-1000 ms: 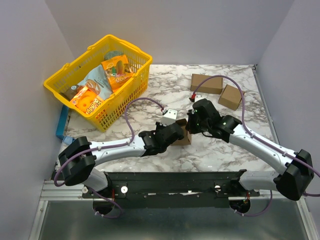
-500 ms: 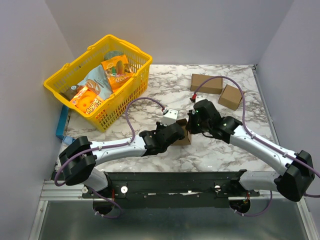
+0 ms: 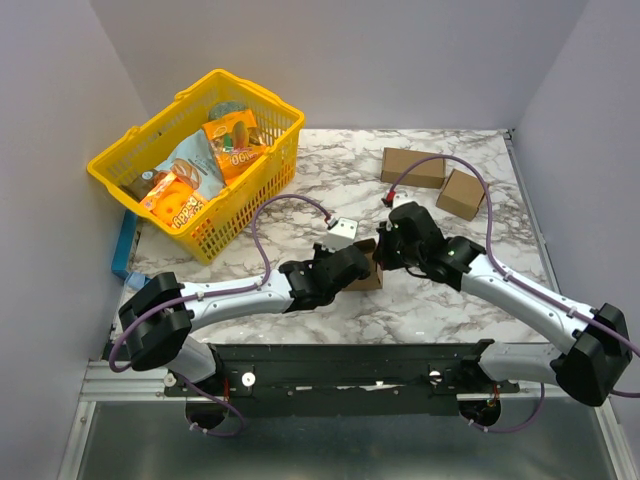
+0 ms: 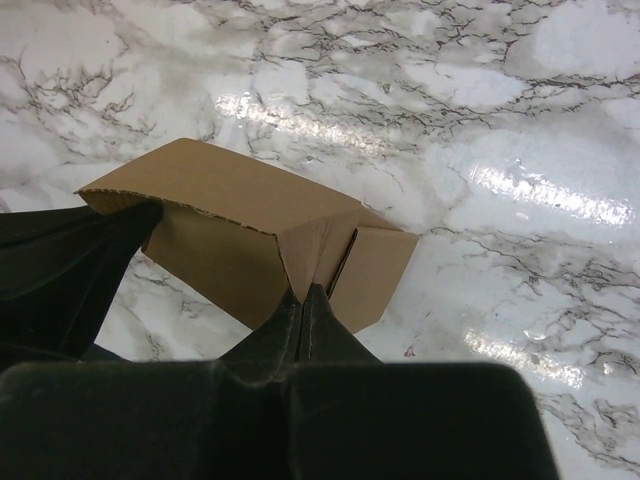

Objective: Fold the paper box

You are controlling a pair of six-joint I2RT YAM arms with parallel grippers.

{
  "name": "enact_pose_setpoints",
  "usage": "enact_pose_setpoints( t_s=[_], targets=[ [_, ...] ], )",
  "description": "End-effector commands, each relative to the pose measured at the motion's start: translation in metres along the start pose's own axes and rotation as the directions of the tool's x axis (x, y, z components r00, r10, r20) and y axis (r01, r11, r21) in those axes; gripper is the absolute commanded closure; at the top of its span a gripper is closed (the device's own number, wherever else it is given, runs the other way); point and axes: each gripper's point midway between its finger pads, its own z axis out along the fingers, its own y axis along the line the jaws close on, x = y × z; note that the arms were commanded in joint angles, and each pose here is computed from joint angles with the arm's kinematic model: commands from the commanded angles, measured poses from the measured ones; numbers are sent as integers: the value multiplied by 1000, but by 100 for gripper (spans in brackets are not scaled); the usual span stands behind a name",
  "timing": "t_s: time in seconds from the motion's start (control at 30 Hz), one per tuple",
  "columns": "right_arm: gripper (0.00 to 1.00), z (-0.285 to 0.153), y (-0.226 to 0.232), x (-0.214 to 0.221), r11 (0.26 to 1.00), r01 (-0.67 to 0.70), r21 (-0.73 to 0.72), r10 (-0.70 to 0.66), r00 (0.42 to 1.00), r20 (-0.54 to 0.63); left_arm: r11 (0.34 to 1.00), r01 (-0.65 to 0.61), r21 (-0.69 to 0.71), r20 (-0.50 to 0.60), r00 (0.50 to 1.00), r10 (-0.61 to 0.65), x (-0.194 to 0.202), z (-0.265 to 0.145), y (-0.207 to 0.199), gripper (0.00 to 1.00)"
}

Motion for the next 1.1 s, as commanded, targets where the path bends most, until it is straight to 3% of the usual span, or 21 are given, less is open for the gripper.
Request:
enact_pose_setpoints(
  t_s=[0.0,0.67,0.7,0.77,0.8,0.9,1.07],
  targets=[
    [99,0,20,-10,997,-15,-77,15,1000,4,991,-122,47,-195,972,129,60,-1,-1,100],
    [98,2,-36,55,991,78,108,-62,988,-143,990,-140,33,-156,977,144,36,-1,-7,100],
    [80,-4,-34,52,992,76,101,-63,989,-133,989,-147,32,-160,976,150,36,-1,-6,100],
    [59,-13,-30,43,994,71,86,-62,993,-105,987,-161,28,-164,973,163,36,0,-7,100],
    [40,-23,-30,39,995,65,79,-58,994,-88,986,-165,26,-165,972,167,35,0,-6,100],
    [21,-40,-27,28,997,28,70,-26,999,-38,985,-169,24,-163,972,171,34,0,-6,100],
    [15,-62,-24,1,998,-29,60,25,998,65,986,-162,29,-143,976,165,27,-4,-5,100]
  ],
)
